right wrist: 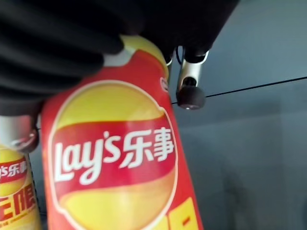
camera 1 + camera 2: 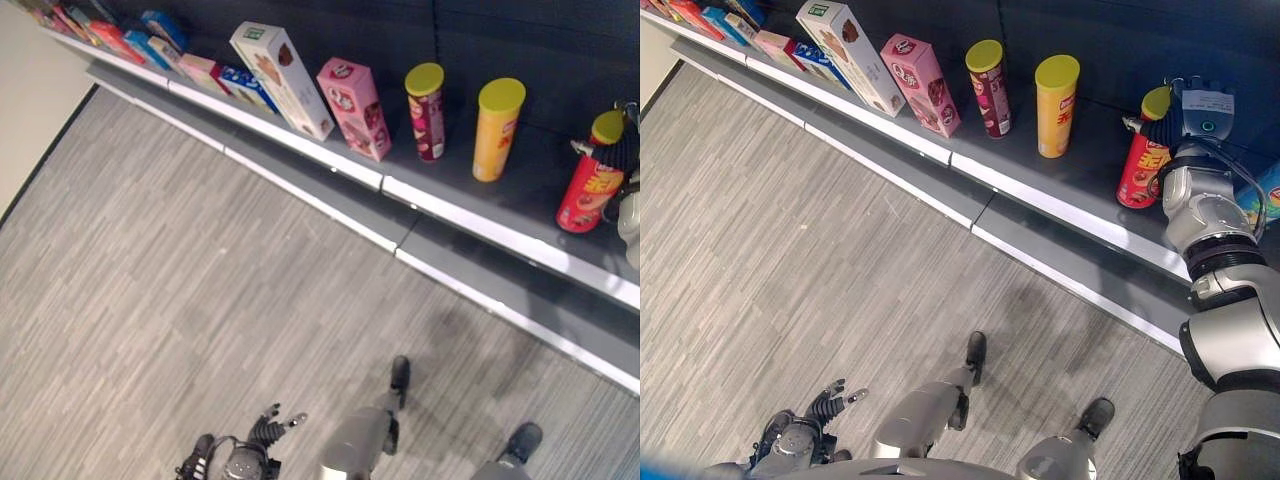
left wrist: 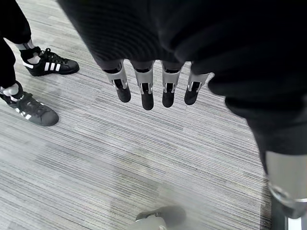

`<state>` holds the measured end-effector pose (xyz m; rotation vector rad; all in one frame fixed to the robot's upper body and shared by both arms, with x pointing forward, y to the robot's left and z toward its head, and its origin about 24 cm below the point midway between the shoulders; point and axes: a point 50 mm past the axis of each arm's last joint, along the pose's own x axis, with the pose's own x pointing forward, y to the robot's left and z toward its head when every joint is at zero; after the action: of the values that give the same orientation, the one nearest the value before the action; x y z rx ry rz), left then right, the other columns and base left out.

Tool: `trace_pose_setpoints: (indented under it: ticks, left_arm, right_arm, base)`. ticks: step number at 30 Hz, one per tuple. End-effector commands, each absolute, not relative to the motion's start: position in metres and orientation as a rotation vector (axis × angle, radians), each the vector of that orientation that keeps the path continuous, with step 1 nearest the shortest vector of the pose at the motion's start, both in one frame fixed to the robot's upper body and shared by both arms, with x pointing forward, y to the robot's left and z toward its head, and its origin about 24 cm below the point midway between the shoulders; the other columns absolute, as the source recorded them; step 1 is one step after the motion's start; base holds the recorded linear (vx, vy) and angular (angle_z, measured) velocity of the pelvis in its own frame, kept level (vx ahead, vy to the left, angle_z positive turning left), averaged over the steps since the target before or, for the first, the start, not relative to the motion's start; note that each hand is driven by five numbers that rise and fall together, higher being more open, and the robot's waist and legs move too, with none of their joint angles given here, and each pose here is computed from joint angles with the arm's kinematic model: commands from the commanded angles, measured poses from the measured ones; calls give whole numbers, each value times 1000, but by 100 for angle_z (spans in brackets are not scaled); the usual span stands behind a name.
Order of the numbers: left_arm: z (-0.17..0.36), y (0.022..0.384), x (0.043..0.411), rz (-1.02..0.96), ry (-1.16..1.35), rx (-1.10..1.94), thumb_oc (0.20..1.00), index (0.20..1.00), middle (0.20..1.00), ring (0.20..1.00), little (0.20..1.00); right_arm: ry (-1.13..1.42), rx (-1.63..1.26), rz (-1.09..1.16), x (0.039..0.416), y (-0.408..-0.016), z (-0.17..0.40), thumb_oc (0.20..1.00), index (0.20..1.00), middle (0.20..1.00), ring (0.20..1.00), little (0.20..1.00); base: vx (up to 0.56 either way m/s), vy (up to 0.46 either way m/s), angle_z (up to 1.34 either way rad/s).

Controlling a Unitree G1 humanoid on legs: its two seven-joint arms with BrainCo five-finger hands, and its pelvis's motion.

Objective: Put the goods on the table back onto the shelves and tidy them up.

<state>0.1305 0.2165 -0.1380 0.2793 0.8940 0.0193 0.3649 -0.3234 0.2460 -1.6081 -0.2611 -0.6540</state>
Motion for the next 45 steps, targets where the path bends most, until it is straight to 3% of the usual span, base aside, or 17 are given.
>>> trace_pose_setpoints:
  ticks: [1,45]
  left_arm:
    - [-131,213,149,-24,837,332,1000,1000,1000,1000,1000]
    - [-128,219,155,6,813,357,1000,1000,1000,1000,1000]
  right_arm:
    - [-431,-1650,-792,360,-320,304,200,200,200,200,200]
    - [-426,-1572,-827,369,-312,319,200,200,200,200,200]
  base:
    - [0,0,0]
    - [0,0,0]
